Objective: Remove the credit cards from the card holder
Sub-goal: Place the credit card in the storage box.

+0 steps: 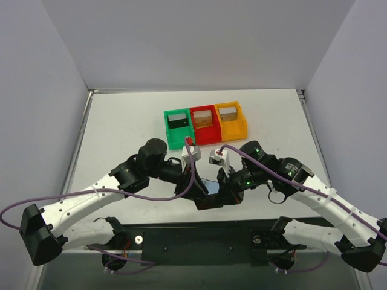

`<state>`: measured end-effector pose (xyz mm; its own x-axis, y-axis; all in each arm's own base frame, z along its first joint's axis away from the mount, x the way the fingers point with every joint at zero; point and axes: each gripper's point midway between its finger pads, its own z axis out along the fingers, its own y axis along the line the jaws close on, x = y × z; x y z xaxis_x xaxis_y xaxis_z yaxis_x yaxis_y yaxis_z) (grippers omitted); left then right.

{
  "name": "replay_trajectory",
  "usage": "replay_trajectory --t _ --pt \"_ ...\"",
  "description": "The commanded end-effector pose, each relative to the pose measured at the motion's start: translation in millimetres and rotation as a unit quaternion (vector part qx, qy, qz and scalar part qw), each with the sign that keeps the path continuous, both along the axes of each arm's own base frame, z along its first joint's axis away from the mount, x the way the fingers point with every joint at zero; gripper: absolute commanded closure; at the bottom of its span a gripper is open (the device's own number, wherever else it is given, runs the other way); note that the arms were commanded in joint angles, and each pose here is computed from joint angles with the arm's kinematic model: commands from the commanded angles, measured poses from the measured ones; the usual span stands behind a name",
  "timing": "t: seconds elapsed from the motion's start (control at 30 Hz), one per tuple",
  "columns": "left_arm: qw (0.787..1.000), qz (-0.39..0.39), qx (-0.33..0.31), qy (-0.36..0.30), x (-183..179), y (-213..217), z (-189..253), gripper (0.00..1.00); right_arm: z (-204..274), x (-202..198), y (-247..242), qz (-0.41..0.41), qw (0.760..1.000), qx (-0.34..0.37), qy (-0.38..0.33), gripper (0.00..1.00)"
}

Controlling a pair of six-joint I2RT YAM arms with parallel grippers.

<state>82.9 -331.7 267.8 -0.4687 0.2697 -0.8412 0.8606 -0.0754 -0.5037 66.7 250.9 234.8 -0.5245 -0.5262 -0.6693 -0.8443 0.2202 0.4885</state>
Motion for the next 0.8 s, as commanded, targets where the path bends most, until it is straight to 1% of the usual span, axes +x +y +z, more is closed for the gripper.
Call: replay_trajectory --t 0.0,0.03,0.13,0.2,0.33,0.47,0.53,0.6,0.63,0.67,0.7,0.73,0.77 --pt "0.999 -0.011 -0.027 -0.028 0.8 -4.0 22.1 0.68 15.3 -1.9 5.9 0.012 1.0 0.025 -0.009 1.0" --pt "0.999 -0.015 -0.027 -0.027 -0.8 -3.5 22.2 0.73 15.2 -1.9 5.6 0.011 1.0 0.024 -0.008 1.0" --pt "0.999 -0.018 -0.022 -0.023 -1.9 -3.1 17.8 0.76 15.5 -1.5 5.6 0.01 1.0 0.025 -0.009 1.0" --pt "0.999 -0.019 -0.021 -0.021 -2.9 -2.2 16.4 0.75 15.5 -0.9 5.8 0.008 1.0 0.025 -0.01 1.0" --pt "0.999 -0.021 -0.018 -0.019 -5.1 0.0 15.2 0.68 16.0 -0.1 6.2 0.007 1.0 0.025 -0.01 1.0" --pt "0.999 -0.021 -0.02 -0.022 -5.2 0.5 16.3 0.69 15.7 -0.3 6.9 0.008 1.0 0.024 -0.008 1.0" --pt "0.999 -0.022 -0.021 -0.022 -6.1 0.6 15.7 0.73 16.4 0.0 7.6 0.009 1.0 0.025 -0.008 1.0" --pt "0.999 -0.022 -0.024 -0.024 -5.2 0.0 16.4 0.78 16.2 -0.4 7.9 0.01 1.0 0.025 -0.008 1.0" --pt "0.999 -0.023 -0.025 -0.022 -5.2 -0.5 16.1 0.84 16.4 -0.3 8.1 0.01 1.0 0.025 -0.008 1.0" --pt "0.999 -0.026 -0.027 -0.022 -6.3 -0.4 16.8 0.87 15.3 -0.4 8.0 0.01 1.0 0.024 -0.007 1.0" --pt "0.999 -0.027 -0.027 -0.02 -6.6 -0.7 16.2 0.96 14.4 -0.8 8.2 0.011 1.0 0.022 -0.005 1.0" --pt "0.999 -0.027 -0.03 -0.022 -6.5 -0.9 17.7 1.0 14.7 1.1 7.9 0.006 1.0 0.022 -0.005 1.0" --pt "0.999 -0.025 -0.03 -0.023 -5.7 -1.2 17.8 1.0 13.1 4.0 7.5 -0.004 1.0 0.016 -0.008 0.91"
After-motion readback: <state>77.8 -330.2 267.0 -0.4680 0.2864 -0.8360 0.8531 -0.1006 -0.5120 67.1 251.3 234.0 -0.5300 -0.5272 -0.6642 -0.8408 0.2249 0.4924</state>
